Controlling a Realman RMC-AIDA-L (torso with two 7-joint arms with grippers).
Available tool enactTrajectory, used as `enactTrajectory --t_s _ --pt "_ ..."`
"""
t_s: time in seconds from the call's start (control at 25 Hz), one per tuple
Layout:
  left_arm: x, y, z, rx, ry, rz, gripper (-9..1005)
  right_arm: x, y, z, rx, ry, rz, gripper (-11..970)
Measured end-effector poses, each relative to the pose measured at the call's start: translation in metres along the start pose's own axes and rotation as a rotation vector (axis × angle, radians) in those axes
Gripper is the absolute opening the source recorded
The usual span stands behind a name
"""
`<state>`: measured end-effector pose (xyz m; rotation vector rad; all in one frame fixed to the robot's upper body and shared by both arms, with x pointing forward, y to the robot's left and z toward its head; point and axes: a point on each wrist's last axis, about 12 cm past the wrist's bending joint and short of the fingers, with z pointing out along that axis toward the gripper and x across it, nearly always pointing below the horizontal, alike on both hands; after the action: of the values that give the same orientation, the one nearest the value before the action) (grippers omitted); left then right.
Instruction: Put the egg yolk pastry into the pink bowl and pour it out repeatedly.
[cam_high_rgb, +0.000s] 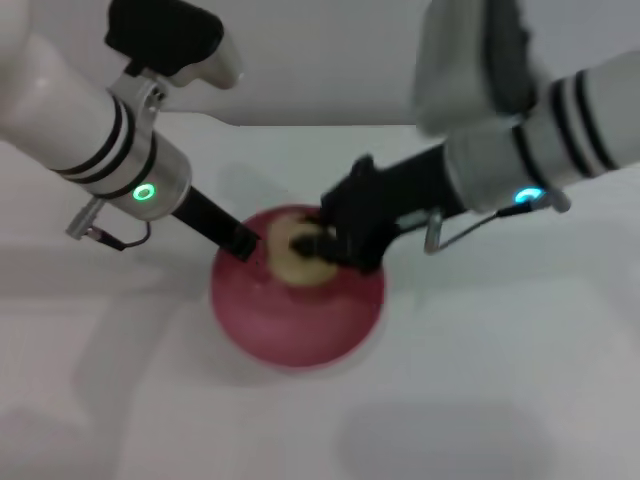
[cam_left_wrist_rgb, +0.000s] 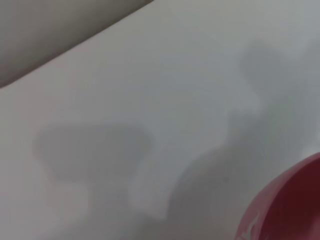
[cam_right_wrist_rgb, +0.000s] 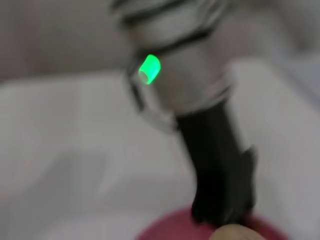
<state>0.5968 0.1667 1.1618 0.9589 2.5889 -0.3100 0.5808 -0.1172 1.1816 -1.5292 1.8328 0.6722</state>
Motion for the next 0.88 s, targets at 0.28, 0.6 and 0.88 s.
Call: enactTrajectory --t_s 0.28,0.6,0.88 --pt "-0.006 -0.004 -0.003 0.045 -0.035 -0.012 -1 0.003 0.005 0.019 0.019 0.167 0.01 195" --pt "-0.006 -0.001 0.0 0.021 -0.083 -0.023 -1 0.003 -0.015 -0.02 0.157 0.005 0.154 354" --pt "0.011 0.005 -0.009 -0.044 -0.283 -0.033 -2 0.061 -0.044 -0.083 0.324 -0.16 0.497 476"
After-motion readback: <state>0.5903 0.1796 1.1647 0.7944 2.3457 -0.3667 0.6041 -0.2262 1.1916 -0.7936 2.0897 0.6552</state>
